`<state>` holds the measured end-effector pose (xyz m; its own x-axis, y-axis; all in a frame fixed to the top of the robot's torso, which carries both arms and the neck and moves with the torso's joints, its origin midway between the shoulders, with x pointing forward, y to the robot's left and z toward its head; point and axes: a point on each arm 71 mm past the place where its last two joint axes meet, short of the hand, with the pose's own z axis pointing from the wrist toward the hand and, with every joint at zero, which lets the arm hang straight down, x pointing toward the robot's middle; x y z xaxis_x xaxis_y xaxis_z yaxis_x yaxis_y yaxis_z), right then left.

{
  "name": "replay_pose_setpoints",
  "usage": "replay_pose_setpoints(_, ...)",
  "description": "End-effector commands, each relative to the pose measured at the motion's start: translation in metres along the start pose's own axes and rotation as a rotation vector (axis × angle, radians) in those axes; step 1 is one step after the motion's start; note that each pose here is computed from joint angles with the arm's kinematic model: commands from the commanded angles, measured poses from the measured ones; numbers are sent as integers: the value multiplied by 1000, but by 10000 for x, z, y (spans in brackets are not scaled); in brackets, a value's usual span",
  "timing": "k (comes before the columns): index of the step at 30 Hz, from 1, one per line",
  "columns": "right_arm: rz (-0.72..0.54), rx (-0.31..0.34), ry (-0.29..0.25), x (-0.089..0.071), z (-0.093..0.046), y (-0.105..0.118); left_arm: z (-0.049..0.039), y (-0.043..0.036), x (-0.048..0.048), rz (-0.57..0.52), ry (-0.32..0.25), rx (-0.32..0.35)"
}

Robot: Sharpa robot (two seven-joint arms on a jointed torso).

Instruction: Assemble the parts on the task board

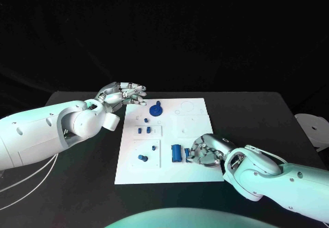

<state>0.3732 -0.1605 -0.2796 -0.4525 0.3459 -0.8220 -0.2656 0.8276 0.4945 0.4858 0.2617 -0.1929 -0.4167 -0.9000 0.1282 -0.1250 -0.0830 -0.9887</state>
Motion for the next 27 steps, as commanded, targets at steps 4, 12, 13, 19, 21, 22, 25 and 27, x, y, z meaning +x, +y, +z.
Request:
replay_pose_setpoints(4,-55,9,3,18,11,-7,2,-8,24,-8,19,6)
replay_pose_setpoints(12,-51,-12,-20,9,4,34,5,-7,24,-7,19,6)
replay_pose_setpoints(13,-47,-16,-28,2,-2,37,5,-7,24,-7,19,6)
replay_pose_setpoints(19,89,-20,-64,-76,-30,-19,11,-4,23,-7,17,7)
replay_pose_setpoints(21,178,-15,-55,-124,-11,-65,15,-2,20,-7,15,7)
replay_pose_setpoints(22,217,-19,-48,-144,1,-82,18,-1,19,-7,15,7)
replay_pose_setpoints(25,422,-56,-22,-284,84,-167,40,11,13,-9,8,12)
replay_pose_setpoints(27,481,-72,-23,-345,118,-197,53,21,10,-11,4,13)
